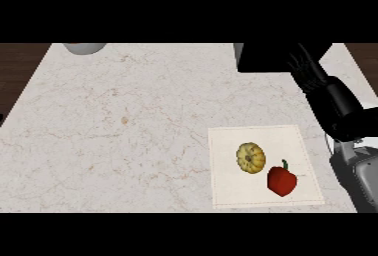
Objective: Pick the squash from the placemat and place it in the plate
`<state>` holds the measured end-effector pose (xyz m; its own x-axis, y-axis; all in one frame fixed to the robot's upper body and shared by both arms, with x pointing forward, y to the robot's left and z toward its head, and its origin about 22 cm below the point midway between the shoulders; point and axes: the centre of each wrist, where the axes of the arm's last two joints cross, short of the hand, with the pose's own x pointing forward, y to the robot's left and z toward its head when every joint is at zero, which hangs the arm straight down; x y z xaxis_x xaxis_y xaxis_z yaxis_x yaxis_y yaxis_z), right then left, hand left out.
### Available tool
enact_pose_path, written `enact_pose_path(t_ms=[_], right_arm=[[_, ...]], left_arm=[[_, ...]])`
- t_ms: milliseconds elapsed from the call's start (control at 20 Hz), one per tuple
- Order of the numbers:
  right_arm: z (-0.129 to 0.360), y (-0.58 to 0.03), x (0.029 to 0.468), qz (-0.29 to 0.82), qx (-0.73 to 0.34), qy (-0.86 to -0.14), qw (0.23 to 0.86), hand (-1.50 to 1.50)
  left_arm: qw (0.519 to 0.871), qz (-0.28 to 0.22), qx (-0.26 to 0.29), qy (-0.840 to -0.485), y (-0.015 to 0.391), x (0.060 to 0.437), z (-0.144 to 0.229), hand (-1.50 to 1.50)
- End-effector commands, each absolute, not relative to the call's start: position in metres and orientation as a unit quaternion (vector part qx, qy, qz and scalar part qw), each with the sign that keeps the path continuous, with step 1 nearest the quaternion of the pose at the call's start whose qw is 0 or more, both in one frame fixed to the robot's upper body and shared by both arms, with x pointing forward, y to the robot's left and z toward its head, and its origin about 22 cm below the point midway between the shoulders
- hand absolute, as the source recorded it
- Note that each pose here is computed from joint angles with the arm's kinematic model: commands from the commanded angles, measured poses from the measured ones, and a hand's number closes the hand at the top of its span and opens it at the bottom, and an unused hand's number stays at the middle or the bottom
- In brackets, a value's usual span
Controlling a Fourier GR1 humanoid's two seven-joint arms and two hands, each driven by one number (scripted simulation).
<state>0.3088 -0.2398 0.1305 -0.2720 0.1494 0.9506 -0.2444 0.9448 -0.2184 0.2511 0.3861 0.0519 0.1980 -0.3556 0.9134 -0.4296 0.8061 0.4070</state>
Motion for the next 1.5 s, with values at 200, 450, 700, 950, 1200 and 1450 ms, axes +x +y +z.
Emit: enact_pose_path(t_ms=[200, 450, 700, 950, 1200, 1450], right_arm=[[0.200, -0.191, 0.316, 0.394, -0.066, -0.793, 0.459, 1.50], [0.205, -0.207, 0.314, 0.402, -0.286, -0.797, 0.347, -1.50], [0.144, -0.219, 0.305, 0.406, -0.235, -0.815, 0.341, -1.50], [0.171, -0.213, 0.287, 0.468, -0.263, -0.771, 0.344, -1.50], [0.171, -0.192, 0.272, 0.606, -0.338, -0.623, 0.361, -1.50], [0.168, -0.155, 0.251, 0.658, -0.369, -0.547, 0.362, -1.50]], left_arm=[[0.804, -0.001, 0.111, -0.584, 0.297, 0.242, -0.009, 0.00], [0.829, 0.003, 0.021, -0.559, 0.252, 0.235, -0.028, 0.00], [0.831, -0.005, 0.003, -0.556, 0.237, 0.234, -0.028, 0.00], [0.830, -0.002, 0.000, -0.558, 0.232, 0.233, -0.038, 0.00], [0.834, -0.007, -0.004, -0.552, 0.245, 0.228, -0.033, 0.00], [0.830, -0.006, -0.002, -0.558, 0.250, 0.233, -0.033, 0.00]])
